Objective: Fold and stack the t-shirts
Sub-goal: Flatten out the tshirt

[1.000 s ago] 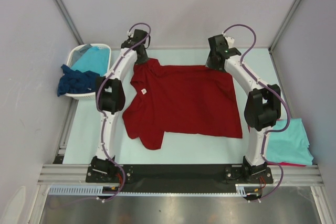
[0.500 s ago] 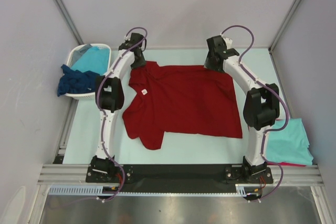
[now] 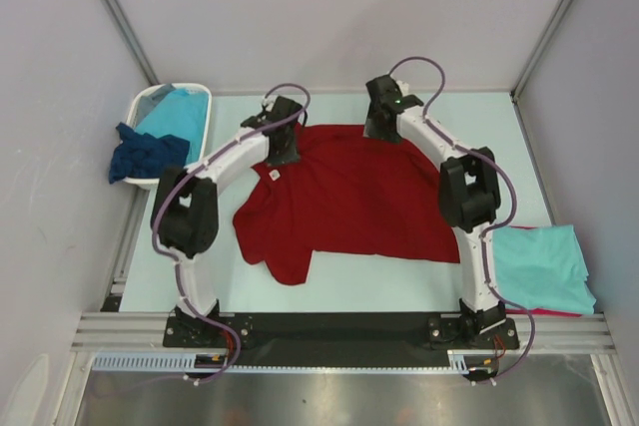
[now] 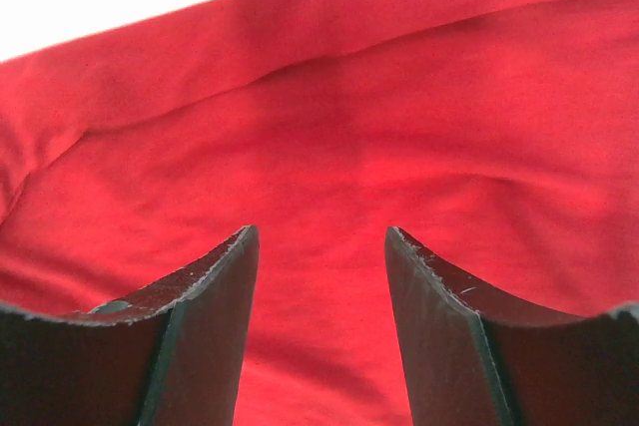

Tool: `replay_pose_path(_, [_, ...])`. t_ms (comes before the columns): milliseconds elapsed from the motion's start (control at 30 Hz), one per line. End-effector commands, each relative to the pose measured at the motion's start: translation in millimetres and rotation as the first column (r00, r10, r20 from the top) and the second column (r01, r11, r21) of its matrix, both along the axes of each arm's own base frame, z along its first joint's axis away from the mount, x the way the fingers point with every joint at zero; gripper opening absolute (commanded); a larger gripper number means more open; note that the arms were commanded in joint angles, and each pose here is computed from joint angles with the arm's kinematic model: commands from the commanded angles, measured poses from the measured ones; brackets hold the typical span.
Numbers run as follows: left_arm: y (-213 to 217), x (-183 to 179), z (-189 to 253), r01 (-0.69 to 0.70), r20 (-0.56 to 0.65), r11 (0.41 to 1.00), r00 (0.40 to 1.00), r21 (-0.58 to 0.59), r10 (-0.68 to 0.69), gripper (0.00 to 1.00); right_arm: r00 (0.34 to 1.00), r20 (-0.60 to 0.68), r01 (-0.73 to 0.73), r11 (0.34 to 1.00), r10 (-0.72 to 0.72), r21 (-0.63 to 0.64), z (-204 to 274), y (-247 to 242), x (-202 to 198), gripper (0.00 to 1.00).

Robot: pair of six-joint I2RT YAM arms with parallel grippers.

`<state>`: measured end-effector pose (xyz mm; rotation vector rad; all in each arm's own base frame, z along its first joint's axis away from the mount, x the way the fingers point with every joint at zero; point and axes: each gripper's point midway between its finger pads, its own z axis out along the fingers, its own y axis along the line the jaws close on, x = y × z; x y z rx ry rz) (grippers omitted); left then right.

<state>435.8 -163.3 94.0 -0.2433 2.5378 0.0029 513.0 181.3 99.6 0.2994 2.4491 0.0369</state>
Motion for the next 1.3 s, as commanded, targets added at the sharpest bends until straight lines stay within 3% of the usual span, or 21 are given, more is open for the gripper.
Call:
replay_pose_path(0, [0, -20, 21, -0.033, 0.096, 0.999, 0.995, -0.027, 0.035, 0.42, 0.991, -0.003, -0.134, 0.991, 0.134, 0.021, -2, 59, -6, 0.59])
replay_pose_path(267, [17, -57, 6, -0.036, 0.071, 0.999, 0.997, 0.018, 0.035, 0.41, 0.981, -0.03, -0.188, 0.982, 0.189, 0.031, -31, 89, 10, 0.59])
replay_pose_path(567, [26, -87, -3, -0.035, 0.012, 0.999, 0.999, 0.016, 0.035, 0.37, 0.982, -0.032, -0.187, 0.982, 0.188, 0.026, -39, 89, 19, 0.58])
replay_pose_path(633, [26, -96, 7, -0.028, 0.032, 1.0, 0.999, -0.007, 0.028, 0.37, 0.984, -0.01, -0.179, 0.984, 0.179, 0.012, -20, 86, 13, 0.57])
replay_pose_path(667, [21, -101, 11, -0.01, 0.036, 1.0, 0.999, -0.013, 0.01, 0.37, 0.982, -0.056, -0.181, 0.983, 0.18, -0.017, -35, 81, -4, 0.57])
replay_pose_path(700, [21, -107, 11, 0.0, 0.035, 1.0, 0.999, -0.012, 0.001, 0.37, 0.985, 0.0, -0.171, 0.985, 0.171, -0.019, -5, 76, -8, 0.57])
replay_pose_path(800, [17, -128, 22, 0.029, 0.052, 0.999, 0.998, -0.021, -0.028, 0.37, 0.989, -0.042, -0.141, 0.989, 0.139, -0.047, -22, 55, -43, 0.57])
replay_pose_path(867, [14, -141, 32, 0.051, 0.077, 0.998, 0.996, -0.044, -0.047, 0.38, 0.995, -0.004, -0.1, 0.994, 0.1, -0.04, 2, 43, -58, 0.57])
replay_pose_path(900, [17, -151, 27, 0.05, 0.06, 0.998, 0.997, -0.04, -0.048, 0.38, 0.995, -0.06, -0.088, 0.993, 0.084, -0.076, -19, 27, -80, 0.57])
replay_pose_path(933, [18, -157, 28, 0.057, 0.061, 0.998, 0.997, -0.042, -0.054, 0.38, 0.997, -0.006, -0.075, 0.996, 0.075, -0.05, 5, 24, -86, 0.57])
replay_pose_path(1267, [25, -216, 14, 0.114, 0.037, 0.993, 0.993, -0.041, -0.113, 0.38, 0.999, -0.05, -0.016, 0.995, 0.011, -0.099, 6, -34, -170, 0.58])
